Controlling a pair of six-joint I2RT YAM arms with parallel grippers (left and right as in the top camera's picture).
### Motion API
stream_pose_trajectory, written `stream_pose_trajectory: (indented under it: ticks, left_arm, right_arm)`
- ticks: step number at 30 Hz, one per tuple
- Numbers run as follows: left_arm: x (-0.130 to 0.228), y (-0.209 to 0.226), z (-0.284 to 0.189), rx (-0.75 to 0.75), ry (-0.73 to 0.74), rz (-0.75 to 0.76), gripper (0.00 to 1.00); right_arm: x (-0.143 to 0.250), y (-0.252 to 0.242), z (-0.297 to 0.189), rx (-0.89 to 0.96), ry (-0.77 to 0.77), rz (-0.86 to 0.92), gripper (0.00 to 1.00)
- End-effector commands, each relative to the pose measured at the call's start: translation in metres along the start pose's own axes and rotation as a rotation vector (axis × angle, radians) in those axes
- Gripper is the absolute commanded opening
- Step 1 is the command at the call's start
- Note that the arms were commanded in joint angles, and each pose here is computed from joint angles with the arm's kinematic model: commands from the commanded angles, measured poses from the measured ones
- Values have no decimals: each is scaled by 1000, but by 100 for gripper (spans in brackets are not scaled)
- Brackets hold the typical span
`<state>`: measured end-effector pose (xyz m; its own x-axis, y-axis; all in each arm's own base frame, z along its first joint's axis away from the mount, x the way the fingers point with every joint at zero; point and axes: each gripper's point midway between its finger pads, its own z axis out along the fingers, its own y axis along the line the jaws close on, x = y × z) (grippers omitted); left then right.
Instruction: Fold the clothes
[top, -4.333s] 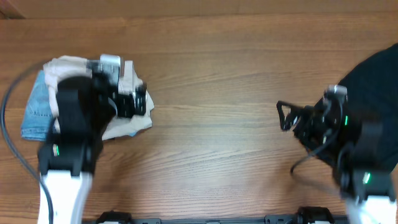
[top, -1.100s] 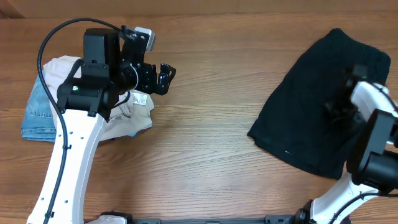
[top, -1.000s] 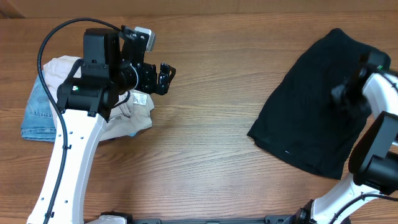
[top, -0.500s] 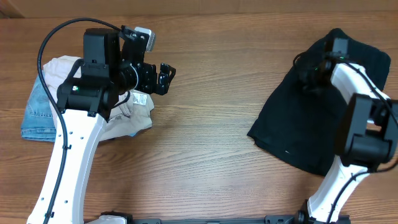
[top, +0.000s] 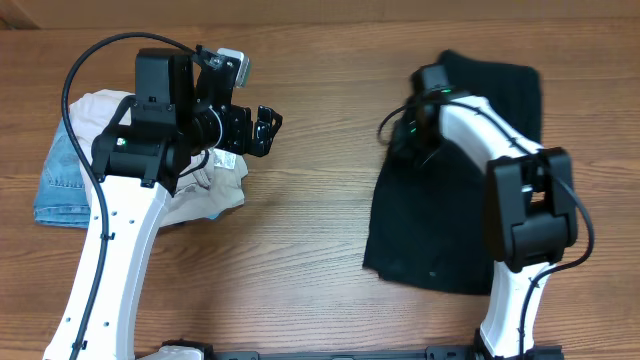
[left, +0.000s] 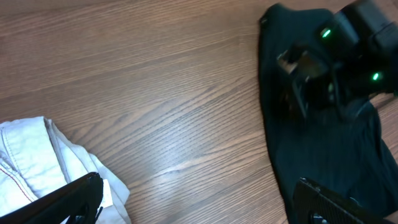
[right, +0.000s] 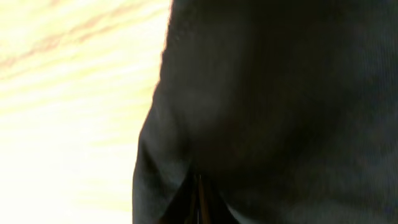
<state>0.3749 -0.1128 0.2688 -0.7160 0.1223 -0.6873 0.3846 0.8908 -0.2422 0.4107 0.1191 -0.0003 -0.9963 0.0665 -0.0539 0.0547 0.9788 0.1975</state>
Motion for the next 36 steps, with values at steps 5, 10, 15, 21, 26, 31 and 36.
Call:
stream_pose_trajectory:
  ticks: [5, 10, 15, 21, 26, 31, 36]
  left_arm:
    - [-14, -2, -6, -6, -43, 31, 100]
    - [-17, -2, -6, -7, -53, 35, 100]
    - [-24, -1, -6, -8, -81, 45, 100]
    - [-35, -1, -7, -10, -126, 61, 100]
    - [-39, -2, -8, -10, -141, 67, 100]
    - [-39, -2, -8, -10, -141, 67, 100]
    - [-38, -2, -8, -10, -141, 67, 100]
  right_arm:
    - [13, 9, -20, 82, -15, -210, 4]
    - [0, -22, -89, -26, -114, 164, 4]
    - [39, -104, -84, 31, 38, 581, 4]
    - [104, -144, -55, 60, 216, 807, 4]
    - [140, -175, -28, 138, 237, 981, 4]
    - [117, -260, -41, 412, -26, 1040, 4]
    - [39, -305, -83, 433, -341, 958, 4]
